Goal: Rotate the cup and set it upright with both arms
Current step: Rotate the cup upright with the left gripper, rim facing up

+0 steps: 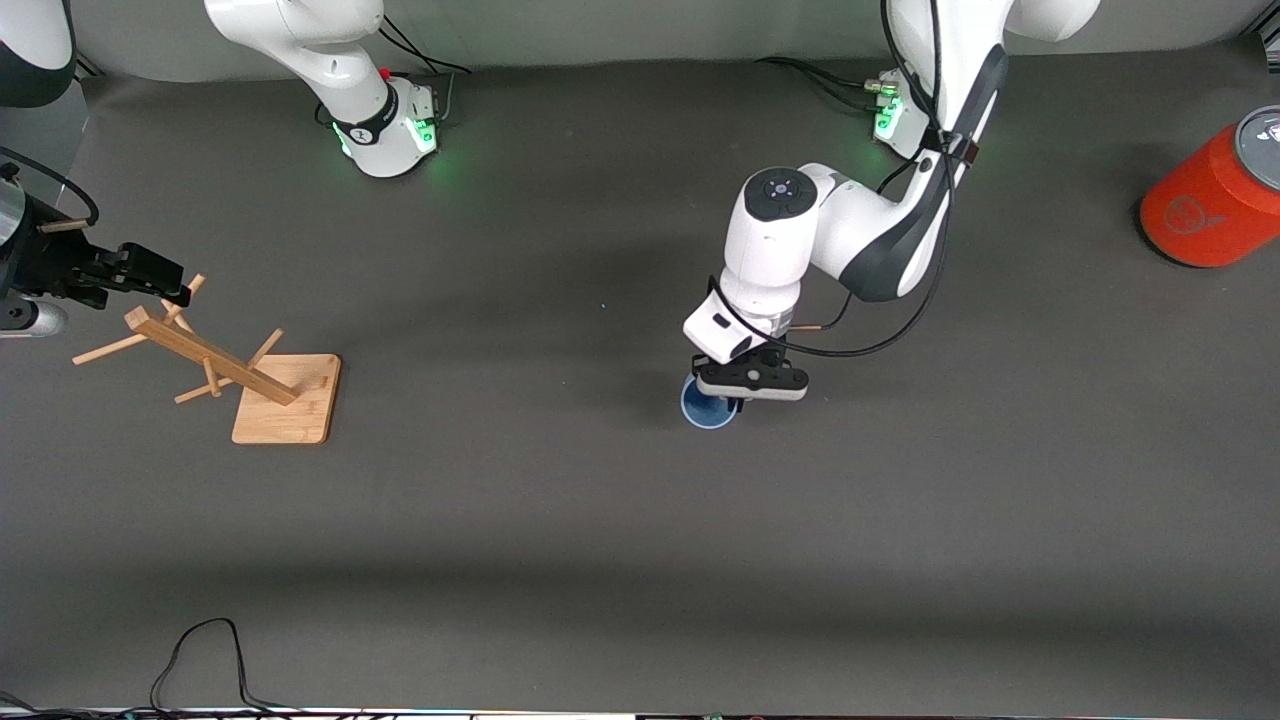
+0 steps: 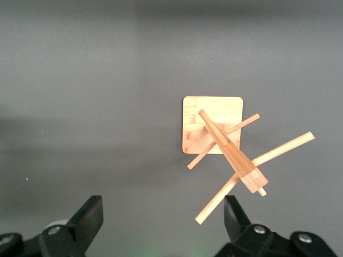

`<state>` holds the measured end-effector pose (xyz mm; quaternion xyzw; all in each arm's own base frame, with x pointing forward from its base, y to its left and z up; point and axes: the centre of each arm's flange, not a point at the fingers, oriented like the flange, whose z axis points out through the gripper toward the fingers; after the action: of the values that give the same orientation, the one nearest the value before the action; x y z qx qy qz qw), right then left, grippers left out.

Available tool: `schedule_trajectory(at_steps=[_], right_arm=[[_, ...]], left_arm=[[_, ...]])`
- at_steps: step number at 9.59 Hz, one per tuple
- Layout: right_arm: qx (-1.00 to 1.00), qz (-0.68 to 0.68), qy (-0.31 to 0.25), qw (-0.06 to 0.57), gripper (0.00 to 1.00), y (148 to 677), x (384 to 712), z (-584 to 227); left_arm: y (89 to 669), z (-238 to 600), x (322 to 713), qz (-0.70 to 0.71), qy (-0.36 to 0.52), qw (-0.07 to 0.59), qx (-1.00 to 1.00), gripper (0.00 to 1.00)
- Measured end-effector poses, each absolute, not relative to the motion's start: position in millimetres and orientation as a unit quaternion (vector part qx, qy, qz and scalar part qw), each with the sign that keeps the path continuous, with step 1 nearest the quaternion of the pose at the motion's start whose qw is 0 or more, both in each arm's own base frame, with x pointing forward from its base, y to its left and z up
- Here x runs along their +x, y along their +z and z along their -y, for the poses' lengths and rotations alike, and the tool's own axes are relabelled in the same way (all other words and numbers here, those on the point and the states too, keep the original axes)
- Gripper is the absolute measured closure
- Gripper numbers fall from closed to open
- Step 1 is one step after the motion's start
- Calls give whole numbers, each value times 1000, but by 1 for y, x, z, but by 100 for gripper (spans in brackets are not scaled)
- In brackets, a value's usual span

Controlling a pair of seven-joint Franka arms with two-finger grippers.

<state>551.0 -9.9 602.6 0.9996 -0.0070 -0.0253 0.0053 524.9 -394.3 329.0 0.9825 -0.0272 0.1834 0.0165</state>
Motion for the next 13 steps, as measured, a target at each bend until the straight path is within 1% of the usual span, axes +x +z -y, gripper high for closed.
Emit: schedule_trajectory(at_steps=[7, 12, 13], right_arm=[[1000, 7, -23, 5, 0, 605, 551, 10], [1000, 7, -23, 5, 0, 605, 551, 10], [1000, 7, -23, 5, 0, 605, 551, 10]], left_arm=[[274, 415, 470, -2, 266, -16, 964, 91], [244, 435, 424, 1, 326, -11, 945, 91], [238, 438, 414, 3, 334, -20, 942, 91]])
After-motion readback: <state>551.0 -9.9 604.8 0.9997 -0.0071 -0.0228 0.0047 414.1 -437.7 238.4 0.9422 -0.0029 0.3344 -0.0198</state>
